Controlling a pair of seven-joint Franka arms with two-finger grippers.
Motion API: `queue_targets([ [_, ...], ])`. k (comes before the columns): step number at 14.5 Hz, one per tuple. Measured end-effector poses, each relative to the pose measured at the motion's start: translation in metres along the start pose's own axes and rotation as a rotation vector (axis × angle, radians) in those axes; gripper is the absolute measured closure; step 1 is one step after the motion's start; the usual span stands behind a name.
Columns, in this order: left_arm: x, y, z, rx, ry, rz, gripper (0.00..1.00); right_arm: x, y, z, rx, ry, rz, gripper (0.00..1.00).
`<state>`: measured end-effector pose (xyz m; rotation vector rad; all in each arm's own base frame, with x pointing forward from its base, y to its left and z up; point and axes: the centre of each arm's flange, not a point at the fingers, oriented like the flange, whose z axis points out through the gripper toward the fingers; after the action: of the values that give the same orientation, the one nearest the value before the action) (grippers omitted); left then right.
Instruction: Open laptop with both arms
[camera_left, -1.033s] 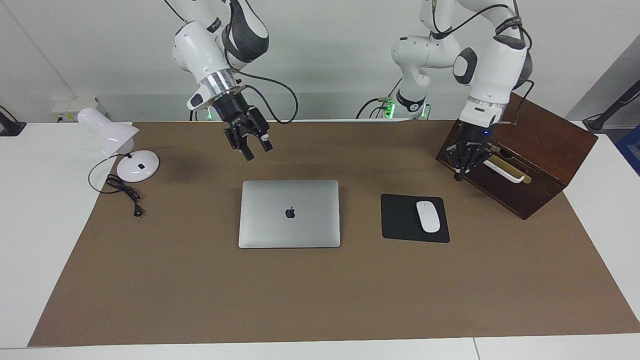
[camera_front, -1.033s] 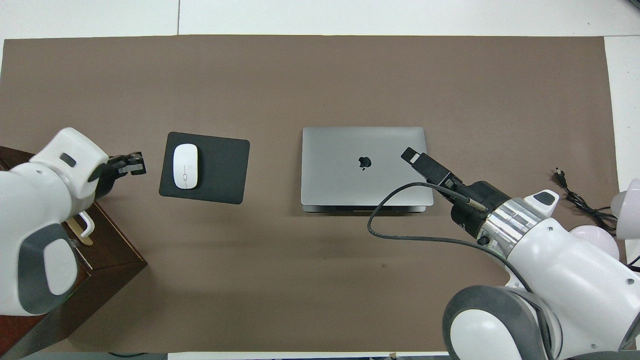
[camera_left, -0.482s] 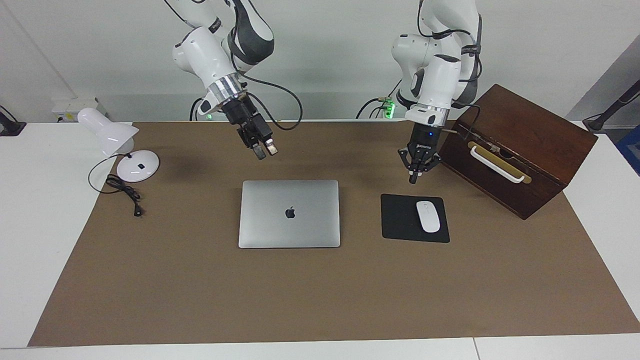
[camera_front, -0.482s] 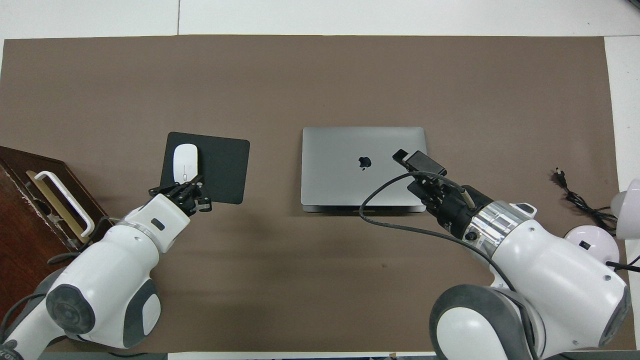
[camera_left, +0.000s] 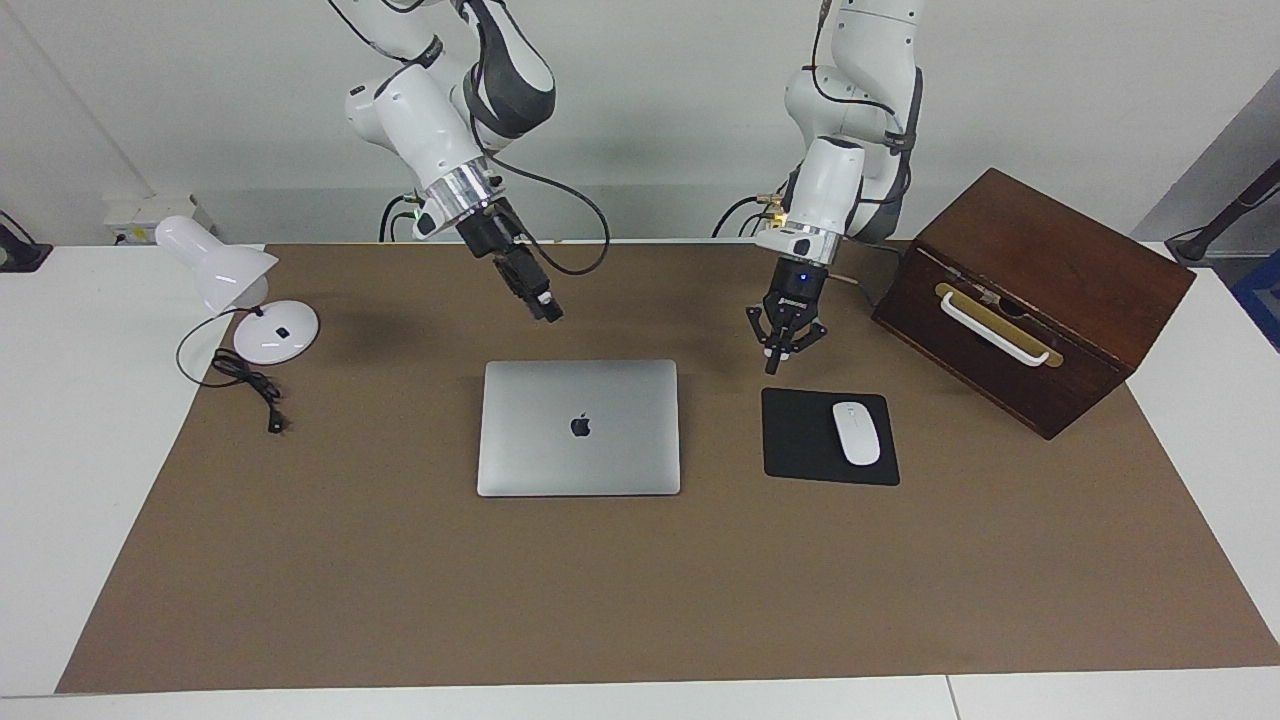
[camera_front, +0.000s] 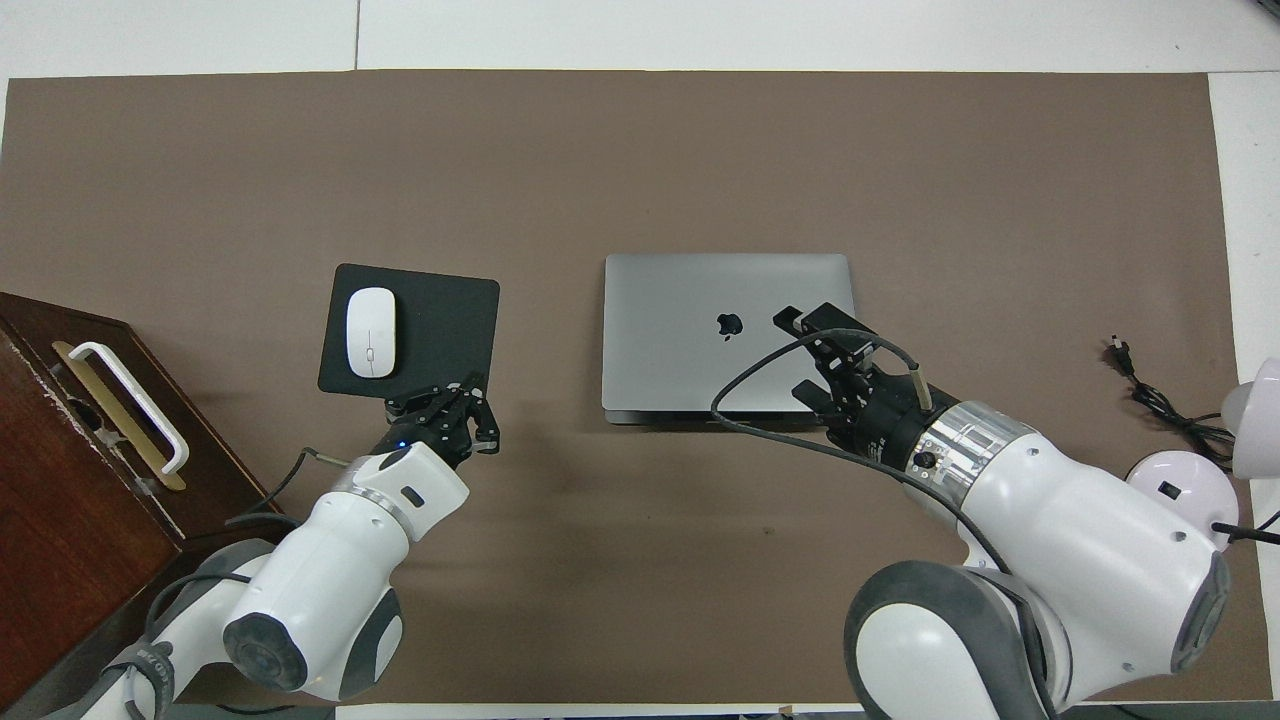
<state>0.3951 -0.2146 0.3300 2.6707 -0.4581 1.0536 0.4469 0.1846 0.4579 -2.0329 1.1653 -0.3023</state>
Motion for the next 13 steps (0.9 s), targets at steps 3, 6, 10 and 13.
queue_targets([
  [3,-0.011,0.020,0.007,-0.029,-0.014,0.028,0.99,0.004,0.008,0.013,-0.027,0.008,0.008,0.00],
  [6,-0.018,0.038,0.010,-0.052,-0.030,0.052,0.99,0.006,0.019,0.032,-0.042,0.046,-0.013,0.00],
  [10,-0.030,0.073,0.015,-0.087,-0.053,0.043,0.99,0.004,0.024,0.044,-0.058,0.051,-0.018,0.00],
  [13,-0.034,0.104,0.024,-0.116,-0.064,0.053,0.99,0.004,0.025,0.047,-0.063,0.053,-0.017,0.00],
])
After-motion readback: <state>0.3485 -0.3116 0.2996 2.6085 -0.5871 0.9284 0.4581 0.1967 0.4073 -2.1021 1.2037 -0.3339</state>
